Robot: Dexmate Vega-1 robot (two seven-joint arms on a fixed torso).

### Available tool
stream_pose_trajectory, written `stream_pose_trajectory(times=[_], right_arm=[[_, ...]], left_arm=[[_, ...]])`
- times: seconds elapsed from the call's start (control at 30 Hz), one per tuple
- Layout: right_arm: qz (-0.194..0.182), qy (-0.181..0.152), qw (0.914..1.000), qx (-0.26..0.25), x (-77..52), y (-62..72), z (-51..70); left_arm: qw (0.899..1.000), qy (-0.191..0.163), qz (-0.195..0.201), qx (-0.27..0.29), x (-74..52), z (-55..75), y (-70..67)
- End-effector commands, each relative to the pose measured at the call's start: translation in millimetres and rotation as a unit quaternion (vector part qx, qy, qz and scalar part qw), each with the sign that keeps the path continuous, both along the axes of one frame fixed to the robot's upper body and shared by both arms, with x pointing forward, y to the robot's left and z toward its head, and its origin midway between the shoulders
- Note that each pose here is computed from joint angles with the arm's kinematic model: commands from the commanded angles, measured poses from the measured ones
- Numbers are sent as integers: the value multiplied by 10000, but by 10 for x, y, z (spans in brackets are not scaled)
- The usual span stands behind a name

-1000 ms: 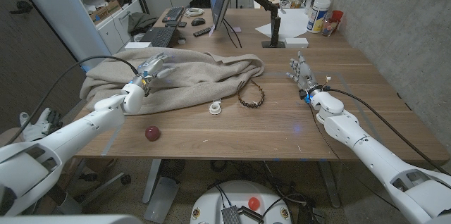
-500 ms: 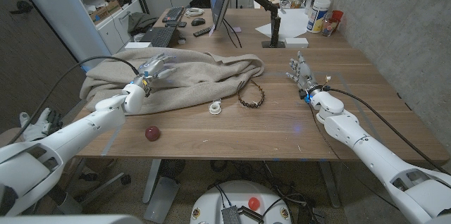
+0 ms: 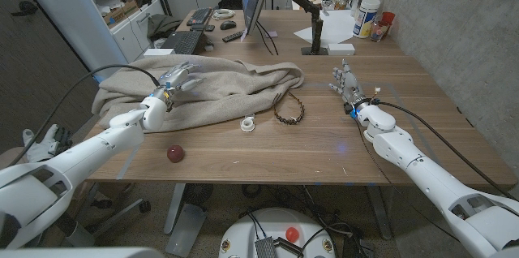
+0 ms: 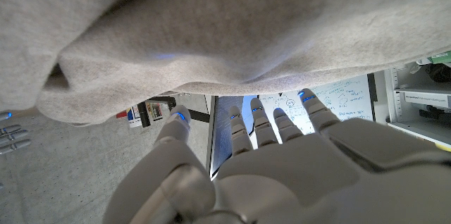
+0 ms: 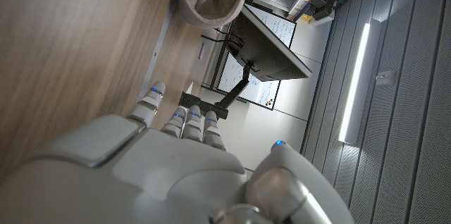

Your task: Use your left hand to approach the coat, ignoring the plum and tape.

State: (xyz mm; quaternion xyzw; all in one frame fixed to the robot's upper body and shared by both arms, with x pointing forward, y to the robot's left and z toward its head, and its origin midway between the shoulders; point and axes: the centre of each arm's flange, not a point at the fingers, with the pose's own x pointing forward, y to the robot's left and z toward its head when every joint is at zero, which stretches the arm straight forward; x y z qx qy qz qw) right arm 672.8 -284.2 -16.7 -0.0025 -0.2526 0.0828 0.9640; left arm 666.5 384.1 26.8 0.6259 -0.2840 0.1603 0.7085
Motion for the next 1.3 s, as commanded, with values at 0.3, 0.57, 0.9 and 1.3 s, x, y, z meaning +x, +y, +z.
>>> stream_pose_trajectory(times=[0.3, 0.57, 0.9, 1.3], right_arm=[[-16, 6, 10000, -15, 2, 6, 7], [-13, 10, 10000, -23, 0, 3, 5], [-13, 13, 10000, -32, 2, 6, 5], [-22, 31, 10000, -40, 8, 9, 3]], left_arm=[[10000, 45, 4, 65, 56, -8, -18], [10000, 46, 4, 63, 78, 1, -28], [9999, 86, -20, 61, 111, -24, -40], [9999, 112, 13, 63, 124, -33, -21]])
